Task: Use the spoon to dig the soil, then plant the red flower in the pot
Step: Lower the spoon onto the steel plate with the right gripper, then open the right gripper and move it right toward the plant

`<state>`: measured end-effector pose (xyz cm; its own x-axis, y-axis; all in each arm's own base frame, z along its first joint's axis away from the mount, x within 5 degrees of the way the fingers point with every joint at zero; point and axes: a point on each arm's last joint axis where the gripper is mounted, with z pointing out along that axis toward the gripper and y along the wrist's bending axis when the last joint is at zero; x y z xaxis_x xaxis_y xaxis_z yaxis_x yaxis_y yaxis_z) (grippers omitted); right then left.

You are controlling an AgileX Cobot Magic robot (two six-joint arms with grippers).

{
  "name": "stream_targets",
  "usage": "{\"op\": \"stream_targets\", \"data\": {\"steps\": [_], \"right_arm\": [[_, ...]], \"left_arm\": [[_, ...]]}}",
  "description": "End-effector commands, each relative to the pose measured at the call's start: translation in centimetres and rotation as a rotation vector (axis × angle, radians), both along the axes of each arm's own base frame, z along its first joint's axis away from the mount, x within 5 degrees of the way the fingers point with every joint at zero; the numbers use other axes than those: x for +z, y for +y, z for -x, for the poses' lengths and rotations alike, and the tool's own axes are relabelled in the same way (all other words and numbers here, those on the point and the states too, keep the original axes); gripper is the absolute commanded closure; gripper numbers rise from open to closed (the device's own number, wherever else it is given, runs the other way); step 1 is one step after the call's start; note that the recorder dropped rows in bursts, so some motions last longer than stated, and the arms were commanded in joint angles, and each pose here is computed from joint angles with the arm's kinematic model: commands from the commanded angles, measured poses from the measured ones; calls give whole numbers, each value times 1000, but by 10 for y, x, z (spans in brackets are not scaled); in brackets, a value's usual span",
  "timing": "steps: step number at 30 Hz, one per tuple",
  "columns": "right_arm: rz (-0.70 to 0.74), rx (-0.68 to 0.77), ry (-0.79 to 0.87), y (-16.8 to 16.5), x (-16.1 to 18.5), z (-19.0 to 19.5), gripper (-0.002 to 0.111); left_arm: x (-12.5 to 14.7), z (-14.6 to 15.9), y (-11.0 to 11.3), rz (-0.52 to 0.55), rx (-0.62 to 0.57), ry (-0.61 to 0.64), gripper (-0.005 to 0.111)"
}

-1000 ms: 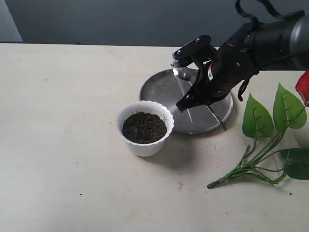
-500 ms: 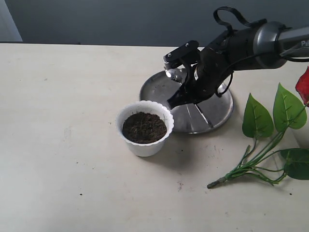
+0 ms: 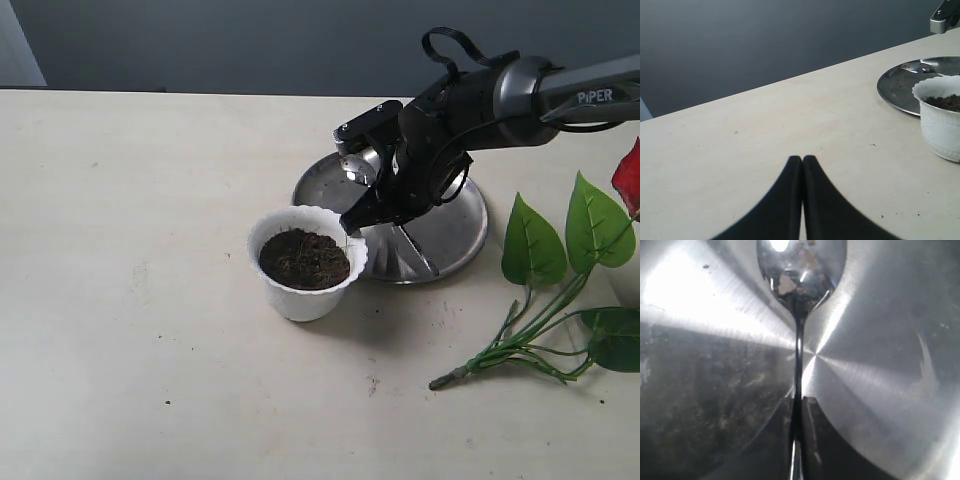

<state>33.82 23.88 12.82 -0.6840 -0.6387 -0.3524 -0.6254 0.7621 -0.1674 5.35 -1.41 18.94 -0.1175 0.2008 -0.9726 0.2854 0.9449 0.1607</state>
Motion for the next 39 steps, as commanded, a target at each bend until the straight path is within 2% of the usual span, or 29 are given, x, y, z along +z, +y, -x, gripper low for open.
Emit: {"op": "stream_targets", "data": {"steps": [1,11,30,32,37,39], "right_arm": [[16,-4,8,-3,-2,-1,109],[-29,0,-51,-2,24,-1,109],[-21,-2,-40,-2,20,-1,109],[-15,-3,-32,-2,17,-1,104],[-14,-2,-30,-2,15,-2,75],[-12,-3,-27,-3,15,-1,69]], "left_arm": [[2,0,-1,15,-6,-13,106],[2,0,-1,15,-6,-13,106],[2,0,-1,15,-6,-13,106],[2,0,-1,15,-6,-13,106],[2,0,-1,15,-6,-13,106],[2,0,-1,15,-6,-13,106]]}}
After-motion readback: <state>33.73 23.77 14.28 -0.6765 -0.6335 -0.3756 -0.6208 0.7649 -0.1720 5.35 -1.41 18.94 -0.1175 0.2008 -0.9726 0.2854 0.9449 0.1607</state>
